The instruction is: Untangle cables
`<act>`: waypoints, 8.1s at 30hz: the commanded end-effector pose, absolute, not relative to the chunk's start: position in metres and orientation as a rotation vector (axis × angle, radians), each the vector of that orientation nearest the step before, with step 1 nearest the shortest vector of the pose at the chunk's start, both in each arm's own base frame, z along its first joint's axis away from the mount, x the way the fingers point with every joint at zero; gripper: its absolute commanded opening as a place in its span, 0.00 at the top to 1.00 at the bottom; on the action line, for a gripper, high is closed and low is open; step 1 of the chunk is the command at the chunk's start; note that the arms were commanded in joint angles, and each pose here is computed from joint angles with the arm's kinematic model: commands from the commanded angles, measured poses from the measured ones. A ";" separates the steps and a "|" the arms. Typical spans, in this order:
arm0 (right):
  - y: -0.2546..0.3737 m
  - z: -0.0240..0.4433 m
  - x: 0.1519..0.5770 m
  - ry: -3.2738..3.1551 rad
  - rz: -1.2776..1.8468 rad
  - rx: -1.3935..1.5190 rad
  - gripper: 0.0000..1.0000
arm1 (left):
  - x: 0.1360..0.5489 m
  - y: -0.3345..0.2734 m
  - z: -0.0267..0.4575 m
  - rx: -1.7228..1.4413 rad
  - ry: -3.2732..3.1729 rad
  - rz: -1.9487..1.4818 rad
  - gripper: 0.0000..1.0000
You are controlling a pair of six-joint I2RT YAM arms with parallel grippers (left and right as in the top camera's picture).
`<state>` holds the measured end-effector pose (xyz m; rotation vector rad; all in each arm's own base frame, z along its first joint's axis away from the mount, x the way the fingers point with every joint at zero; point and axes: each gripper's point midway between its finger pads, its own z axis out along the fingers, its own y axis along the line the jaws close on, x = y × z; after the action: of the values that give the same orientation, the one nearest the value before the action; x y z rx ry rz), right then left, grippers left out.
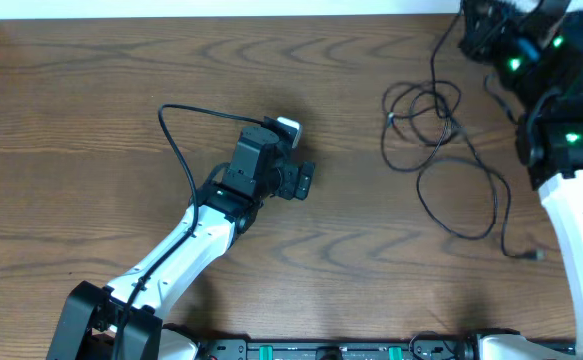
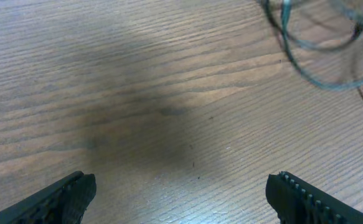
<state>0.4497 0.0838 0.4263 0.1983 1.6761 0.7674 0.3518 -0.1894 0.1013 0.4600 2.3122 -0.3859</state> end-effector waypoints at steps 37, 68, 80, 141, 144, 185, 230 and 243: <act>0.073 0.629 0.383 1.255 0.604 0.068 0.99 | 0.355 -0.189 0.103 0.444 2.311 -0.383 0.07; 0.154 0.592 0.369 1.439 1.063 -0.222 0.99 | 0.368 -0.360 0.083 0.986 1.616 -0.600 0.16; 0.174 0.595 0.355 1.433 1.149 -0.286 0.99 | 0.406 -0.401 0.129 1.138 1.722 -0.708 0.24; 0.032 0.456 0.415 1.928 0.714 0.228 0.99 | 0.426 -0.267 0.400 0.661 1.450 -0.911 0.93; 0.038 0.430 0.420 2.018 0.738 0.221 0.99 | 0.419 -0.262 0.401 0.661 1.480 -0.918 0.92; 0.239 0.343 0.394 1.856 1.163 -1.020 0.99 | 0.393 -0.276 0.408 0.740 1.456 -1.094 0.93; 0.245 0.357 0.402 1.748 1.121 -1.056 0.28 | 0.388 -0.272 0.418 0.786 1.392 -1.103 0.92; 0.242 0.354 0.402 1.757 1.112 -1.059 0.98 | 0.389 -0.258 0.417 0.746 1.443 -1.201 0.92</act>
<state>0.4024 0.2409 0.3545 -1.0445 1.7711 1.1033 0.4036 -0.2548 0.4080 0.6993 1.4695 -1.1543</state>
